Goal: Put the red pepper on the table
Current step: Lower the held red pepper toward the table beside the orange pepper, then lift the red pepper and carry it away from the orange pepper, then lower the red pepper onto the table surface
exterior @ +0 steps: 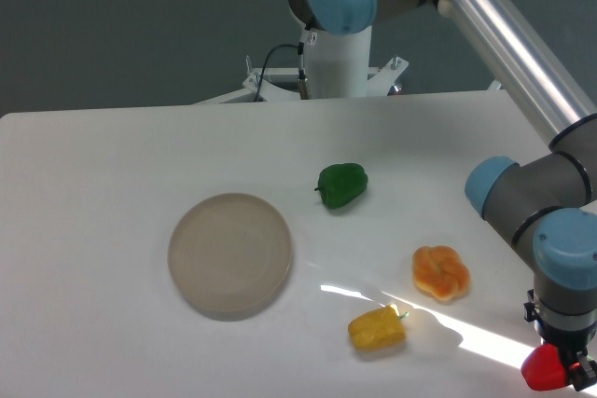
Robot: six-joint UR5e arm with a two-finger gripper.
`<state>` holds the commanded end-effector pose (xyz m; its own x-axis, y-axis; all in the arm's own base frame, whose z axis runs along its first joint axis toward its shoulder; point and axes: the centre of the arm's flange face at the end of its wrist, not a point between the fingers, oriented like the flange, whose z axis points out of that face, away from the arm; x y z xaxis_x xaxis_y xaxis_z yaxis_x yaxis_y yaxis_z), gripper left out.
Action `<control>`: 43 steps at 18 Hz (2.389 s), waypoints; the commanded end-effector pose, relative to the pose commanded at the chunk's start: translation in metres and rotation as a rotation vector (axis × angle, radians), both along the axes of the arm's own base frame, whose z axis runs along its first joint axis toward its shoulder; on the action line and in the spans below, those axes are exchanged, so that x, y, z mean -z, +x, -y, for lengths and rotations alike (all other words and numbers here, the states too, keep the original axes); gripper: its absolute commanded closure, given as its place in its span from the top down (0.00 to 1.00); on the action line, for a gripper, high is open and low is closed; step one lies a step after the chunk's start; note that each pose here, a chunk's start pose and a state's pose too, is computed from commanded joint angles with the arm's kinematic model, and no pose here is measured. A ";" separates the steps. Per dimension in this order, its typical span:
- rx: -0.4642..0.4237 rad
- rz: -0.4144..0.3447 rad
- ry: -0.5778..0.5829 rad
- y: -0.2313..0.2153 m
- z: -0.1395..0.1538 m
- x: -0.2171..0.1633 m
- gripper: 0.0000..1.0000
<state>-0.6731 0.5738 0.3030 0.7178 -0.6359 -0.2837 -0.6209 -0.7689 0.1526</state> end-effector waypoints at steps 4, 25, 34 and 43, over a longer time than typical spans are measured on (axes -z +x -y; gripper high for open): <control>0.014 0.007 -0.004 0.013 -0.008 -0.003 0.49; 0.078 0.216 -0.070 0.163 0.075 -0.059 0.50; 0.243 0.246 -0.126 0.105 0.153 -0.040 0.50; 0.331 0.310 -0.203 0.104 0.172 0.001 0.50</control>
<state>-0.5695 0.4014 0.3019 0.4991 -0.8642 0.0642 -0.8665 -0.4969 0.0484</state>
